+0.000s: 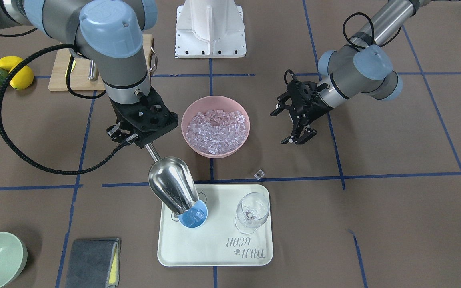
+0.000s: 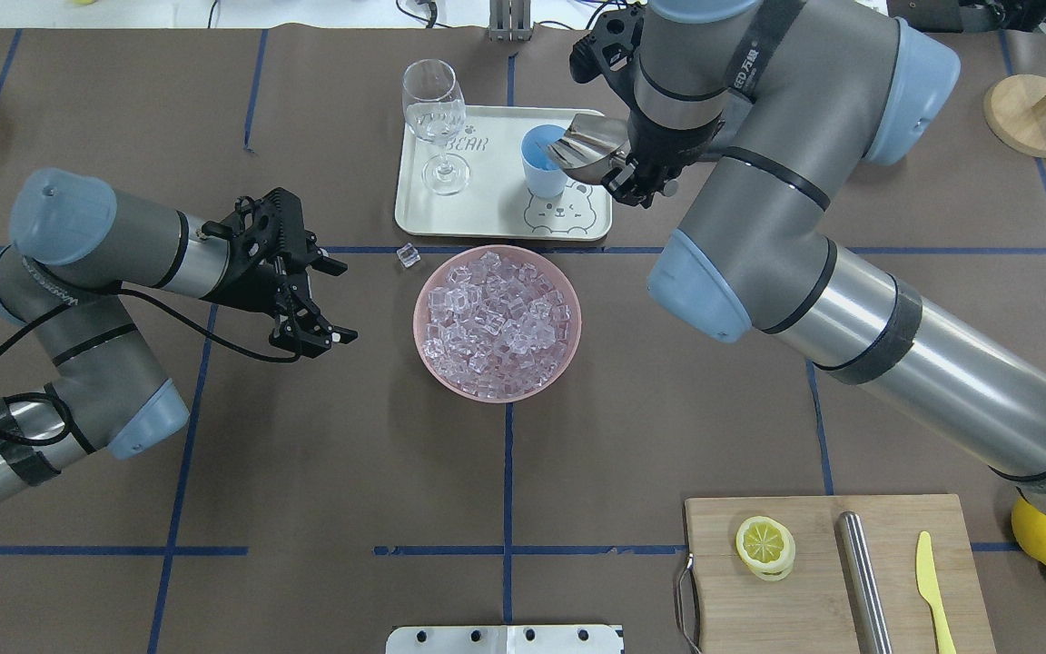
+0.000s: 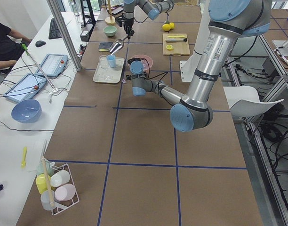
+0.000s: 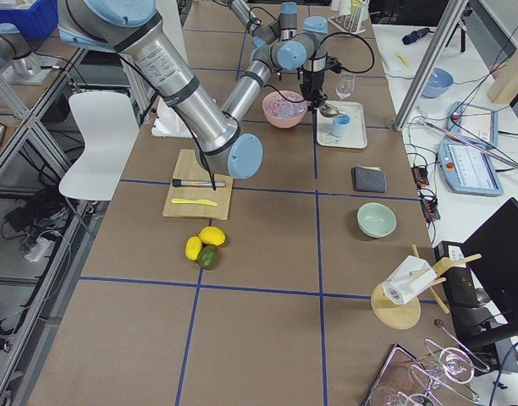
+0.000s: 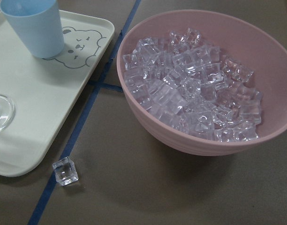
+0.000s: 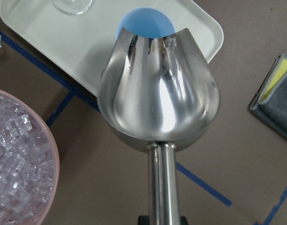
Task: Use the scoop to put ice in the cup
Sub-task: 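Tilt the scoop over the light-blue cup to pour the ice, then carry the empty scoop back to its spot while the left arm withdraws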
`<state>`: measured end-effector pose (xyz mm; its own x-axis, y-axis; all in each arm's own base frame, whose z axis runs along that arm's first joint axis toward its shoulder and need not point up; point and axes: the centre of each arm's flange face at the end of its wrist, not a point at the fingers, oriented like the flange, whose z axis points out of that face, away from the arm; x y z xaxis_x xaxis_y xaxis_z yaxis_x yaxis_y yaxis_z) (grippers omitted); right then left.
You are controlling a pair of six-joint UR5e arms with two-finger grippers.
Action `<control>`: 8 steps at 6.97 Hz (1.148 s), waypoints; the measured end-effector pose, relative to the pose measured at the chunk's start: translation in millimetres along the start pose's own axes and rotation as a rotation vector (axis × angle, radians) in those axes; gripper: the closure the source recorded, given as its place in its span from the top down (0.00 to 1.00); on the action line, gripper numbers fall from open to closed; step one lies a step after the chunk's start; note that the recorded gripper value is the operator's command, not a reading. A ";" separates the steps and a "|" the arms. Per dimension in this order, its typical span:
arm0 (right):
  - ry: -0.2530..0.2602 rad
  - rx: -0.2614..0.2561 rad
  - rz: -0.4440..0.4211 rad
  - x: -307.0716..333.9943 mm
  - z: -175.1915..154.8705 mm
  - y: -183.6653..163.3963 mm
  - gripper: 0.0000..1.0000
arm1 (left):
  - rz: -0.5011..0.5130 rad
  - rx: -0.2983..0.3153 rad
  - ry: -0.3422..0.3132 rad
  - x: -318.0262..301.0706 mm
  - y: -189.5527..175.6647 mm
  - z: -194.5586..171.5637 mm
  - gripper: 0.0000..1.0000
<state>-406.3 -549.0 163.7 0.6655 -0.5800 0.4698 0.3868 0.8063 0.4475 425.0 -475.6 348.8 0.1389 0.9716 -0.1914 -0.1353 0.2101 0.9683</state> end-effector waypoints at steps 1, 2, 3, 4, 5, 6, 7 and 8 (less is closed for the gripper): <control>-0.008 0.006 0.001 3.8 -5.0 3.4 0.00 | -0.009 -0.006 -0.007 -3.1 0.0 -1.9 1.00; -0.017 0.019 0.007 12.0 -11.3 15.3 0.00 | -0.029 -0.025 -0.025 -12.2 1.1 -7.0 1.00; -0.021 0.032 0.019 23.4 -16.3 33.1 0.00 | -0.062 -0.058 -0.054 -27.9 3.8 -16.0 1.00; -0.021 0.037 0.067 35.2 -17.4 52.6 0.00 | -0.103 -0.097 -0.091 -47.0 8.7 -27.7 1.00; -0.021 0.033 0.166 45.3 -12.5 72.2 0.00 | -0.149 -0.139 -0.135 -68.7 19.7 -44.4 1.00; -0.019 0.026 0.254 55.5 -4.4 91.6 0.00 | -0.197 -0.181 -0.179 -88.4 38.3 -63.7 1.00; -0.010 0.013 0.315 67.1 5.8 113.5 0.00 | -0.244 -0.217 -0.219 -104.7 60.3 -84.8 1.00; 0.001 0.004 0.361 81.3 17.1 138.9 0.00 | -0.305 -0.256 -0.260 -121.9 81.9 -110.3 1.00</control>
<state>-309.4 -486.1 277.1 0.7591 -0.2581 0.5976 0.1247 0.9587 0.2556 288.8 -564.9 433.7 0.4463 0.8091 -0.3824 -0.2831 0.5330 0.7973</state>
